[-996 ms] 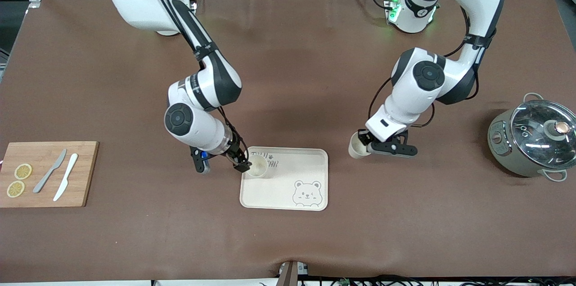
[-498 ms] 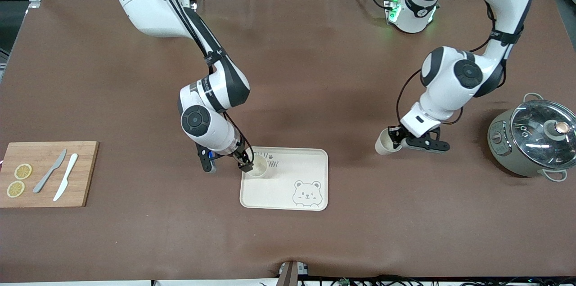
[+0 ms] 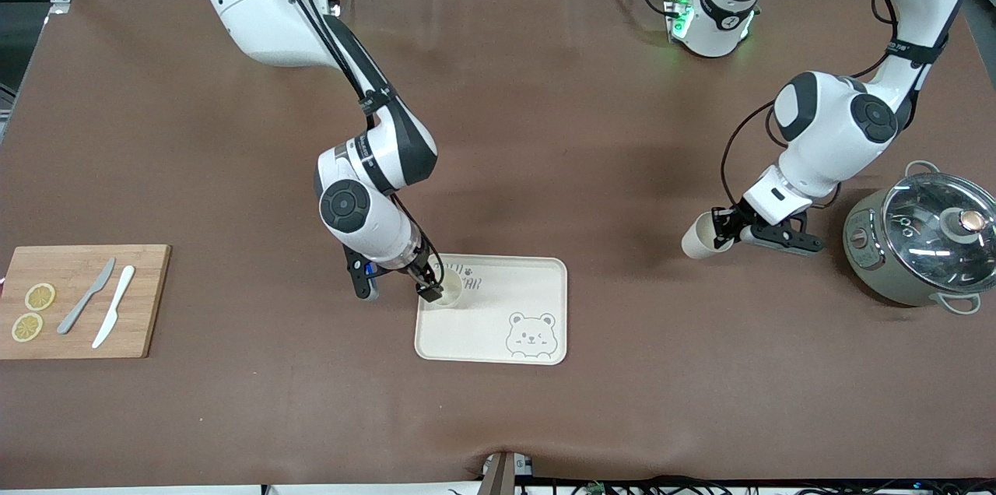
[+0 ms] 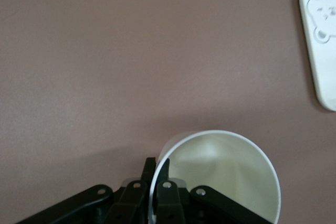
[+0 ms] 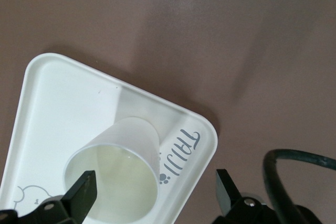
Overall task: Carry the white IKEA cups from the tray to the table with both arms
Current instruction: 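Carry the cup toward the pot while the right gripper lifts its cup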
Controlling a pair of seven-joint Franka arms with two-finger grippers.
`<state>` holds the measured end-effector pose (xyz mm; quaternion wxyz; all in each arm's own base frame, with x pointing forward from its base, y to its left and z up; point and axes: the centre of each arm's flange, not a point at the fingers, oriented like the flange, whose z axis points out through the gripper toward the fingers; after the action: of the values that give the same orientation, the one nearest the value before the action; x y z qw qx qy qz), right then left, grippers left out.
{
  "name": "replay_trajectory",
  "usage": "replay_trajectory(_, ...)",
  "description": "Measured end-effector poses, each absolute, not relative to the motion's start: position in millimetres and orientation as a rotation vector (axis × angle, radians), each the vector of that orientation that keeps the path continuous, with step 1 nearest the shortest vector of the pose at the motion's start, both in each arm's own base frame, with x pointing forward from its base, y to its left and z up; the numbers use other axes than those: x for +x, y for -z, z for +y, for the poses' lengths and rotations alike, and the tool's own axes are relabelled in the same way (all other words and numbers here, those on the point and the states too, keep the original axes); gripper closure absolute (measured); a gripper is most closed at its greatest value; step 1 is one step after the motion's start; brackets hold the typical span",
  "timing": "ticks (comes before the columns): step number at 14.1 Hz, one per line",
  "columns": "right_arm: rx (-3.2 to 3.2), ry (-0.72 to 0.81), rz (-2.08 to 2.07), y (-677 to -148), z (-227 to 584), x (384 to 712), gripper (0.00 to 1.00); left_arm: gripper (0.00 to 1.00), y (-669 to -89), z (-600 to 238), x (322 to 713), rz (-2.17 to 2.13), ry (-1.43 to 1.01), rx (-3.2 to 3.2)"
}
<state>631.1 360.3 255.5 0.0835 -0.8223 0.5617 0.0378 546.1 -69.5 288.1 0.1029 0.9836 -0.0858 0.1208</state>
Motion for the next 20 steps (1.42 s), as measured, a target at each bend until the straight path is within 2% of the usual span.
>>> replay_trajectory(3,-2.444,-0.097,1.673,-248,364,631,0.00,0.96,-269,-73,527,-0.281,-0.334,2.902)
replay_trajectory(4,-2.446,-0.099,1.673,-247,365,631,0.05,0.96,-264,-75,522,-0.289,-0.319,2.904)
replay_trajectory(7,-2.443,-0.098,1.677,-246,365,630,0.33,0.96,-255,-75,506,-0.315,-0.281,2.922)
replay_trajectory(9,-2.441,-0.097,1.678,-246,365,631,0.37,0.96,-254,-74,494,-0.345,-0.268,2.951)
replay_trajectory(11,-2.439,-0.095,1.680,-246,365,631,0.57,0.96,-255,-72,484,-0.385,-0.265,2.985)
replay_trajectory(14,-2.436,-0.093,1.682,-246,365,632,0.93,0.96,-254,-49,481,-0.446,-0.274,3.034)
replay_trajectory(15,-2.434,-0.092,1.682,-247,365,632,0.98,0.96,-252,-37,481,-0.449,-0.281,3.046)
replay_trajectory(20,-2.423,-0.075,1.673,-256,365,637,0.98,0.96,-239,-22,481,-0.424,-0.294,3.020)
